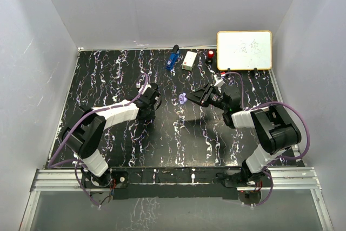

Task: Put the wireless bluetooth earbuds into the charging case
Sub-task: Pick up the earbud from the center of the board, then place the earbud in the charging case.

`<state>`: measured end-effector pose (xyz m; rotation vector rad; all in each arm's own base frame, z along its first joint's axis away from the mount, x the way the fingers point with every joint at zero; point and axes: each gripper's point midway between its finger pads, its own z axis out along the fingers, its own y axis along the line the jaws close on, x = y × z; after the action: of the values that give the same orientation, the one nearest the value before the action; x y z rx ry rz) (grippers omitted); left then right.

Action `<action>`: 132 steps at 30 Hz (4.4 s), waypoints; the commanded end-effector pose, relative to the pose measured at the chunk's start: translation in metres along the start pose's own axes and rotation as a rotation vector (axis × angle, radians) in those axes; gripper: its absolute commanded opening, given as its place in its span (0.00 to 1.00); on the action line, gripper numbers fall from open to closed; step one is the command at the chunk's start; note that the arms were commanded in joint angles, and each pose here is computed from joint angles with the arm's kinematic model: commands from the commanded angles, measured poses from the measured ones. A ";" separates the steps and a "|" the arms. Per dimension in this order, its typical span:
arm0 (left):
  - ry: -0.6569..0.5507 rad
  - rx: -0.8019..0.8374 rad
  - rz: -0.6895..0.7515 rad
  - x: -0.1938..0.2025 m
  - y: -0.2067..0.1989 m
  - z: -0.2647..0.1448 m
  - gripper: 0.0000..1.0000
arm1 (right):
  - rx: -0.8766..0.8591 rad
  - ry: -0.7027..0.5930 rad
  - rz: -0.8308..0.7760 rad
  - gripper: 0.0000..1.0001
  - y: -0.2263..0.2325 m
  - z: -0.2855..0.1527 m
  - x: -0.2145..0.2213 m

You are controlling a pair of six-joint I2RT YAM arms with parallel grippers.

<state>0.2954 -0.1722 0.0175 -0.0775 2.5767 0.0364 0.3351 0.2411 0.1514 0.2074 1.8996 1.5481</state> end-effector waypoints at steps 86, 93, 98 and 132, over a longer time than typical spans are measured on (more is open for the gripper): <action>0.028 -0.016 0.046 0.011 0.009 -0.015 0.26 | -0.055 -0.016 -0.036 0.00 0.011 -0.002 -0.004; 0.010 -0.010 0.041 0.004 0.007 -0.020 0.16 | -0.057 -0.018 -0.037 0.00 0.011 -0.002 -0.005; -0.066 0.001 0.030 -0.025 0.002 -0.035 0.13 | -0.058 -0.019 -0.038 0.00 0.012 -0.002 -0.005; -0.577 0.517 -0.059 -0.145 -0.106 -0.114 0.00 | 0.034 0.037 0.022 0.00 -0.003 0.013 -0.009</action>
<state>0.3618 -0.2645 0.1501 0.0217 2.0884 -0.4567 0.3385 0.2442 0.1415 0.2420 1.9886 1.5462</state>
